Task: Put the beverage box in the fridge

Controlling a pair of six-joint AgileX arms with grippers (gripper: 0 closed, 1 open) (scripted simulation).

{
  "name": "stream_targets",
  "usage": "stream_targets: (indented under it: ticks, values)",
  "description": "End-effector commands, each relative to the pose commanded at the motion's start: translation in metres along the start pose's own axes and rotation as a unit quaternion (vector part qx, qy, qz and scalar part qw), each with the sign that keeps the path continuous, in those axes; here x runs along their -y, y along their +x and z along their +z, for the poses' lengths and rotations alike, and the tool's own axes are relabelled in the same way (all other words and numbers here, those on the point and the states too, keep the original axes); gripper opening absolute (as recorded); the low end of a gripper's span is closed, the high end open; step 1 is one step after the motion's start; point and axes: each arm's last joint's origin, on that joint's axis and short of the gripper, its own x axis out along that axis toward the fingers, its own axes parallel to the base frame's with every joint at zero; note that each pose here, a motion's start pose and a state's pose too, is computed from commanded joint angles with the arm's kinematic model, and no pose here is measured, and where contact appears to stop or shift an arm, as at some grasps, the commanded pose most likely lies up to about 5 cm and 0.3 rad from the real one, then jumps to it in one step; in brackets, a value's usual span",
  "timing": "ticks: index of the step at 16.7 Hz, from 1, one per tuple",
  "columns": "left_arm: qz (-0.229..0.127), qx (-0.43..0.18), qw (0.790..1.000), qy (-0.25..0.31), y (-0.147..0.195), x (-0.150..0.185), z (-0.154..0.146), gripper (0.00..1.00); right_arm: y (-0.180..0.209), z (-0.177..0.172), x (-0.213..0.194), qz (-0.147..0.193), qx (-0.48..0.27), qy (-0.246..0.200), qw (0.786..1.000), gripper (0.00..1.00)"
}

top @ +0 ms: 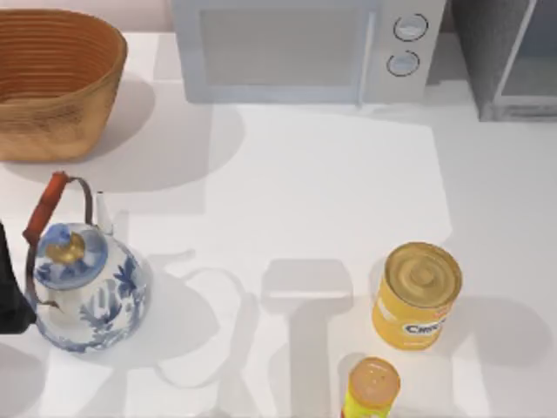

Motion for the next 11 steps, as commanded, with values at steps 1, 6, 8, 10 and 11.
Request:
stream_targets:
  ticks: [1,6,8,10,11]
  values:
    - [0.0,0.0,1.0,0.0,0.0,0.0,0.0,1.0,0.0,0.0,0.0,0.0,0.0,0.0,1.0,0.68]
    - [0.0,0.0,1.0,0.0,0.0,0.0,0.0,1.0,0.0,0.0,0.0,0.0,0.0,0.0,1.0,1.0]
    - [0.0,0.0,1.0,0.0,0.0,0.0,0.0,1.0,0.0,0.0,0.0,0.0,0.0,0.0,1.0,1.0]
    - [0.0,0.0,1.0,0.0,0.0,0.0,0.0,1.0,0.0,0.0,0.0,0.0,0.0,0.0,1.0,1.0]
    - [0.0,0.0,1.0,0.0,0.0,0.0,0.0,1.0,0.0,0.0,0.0,0.0,0.0,0.0,1.0,1.0]
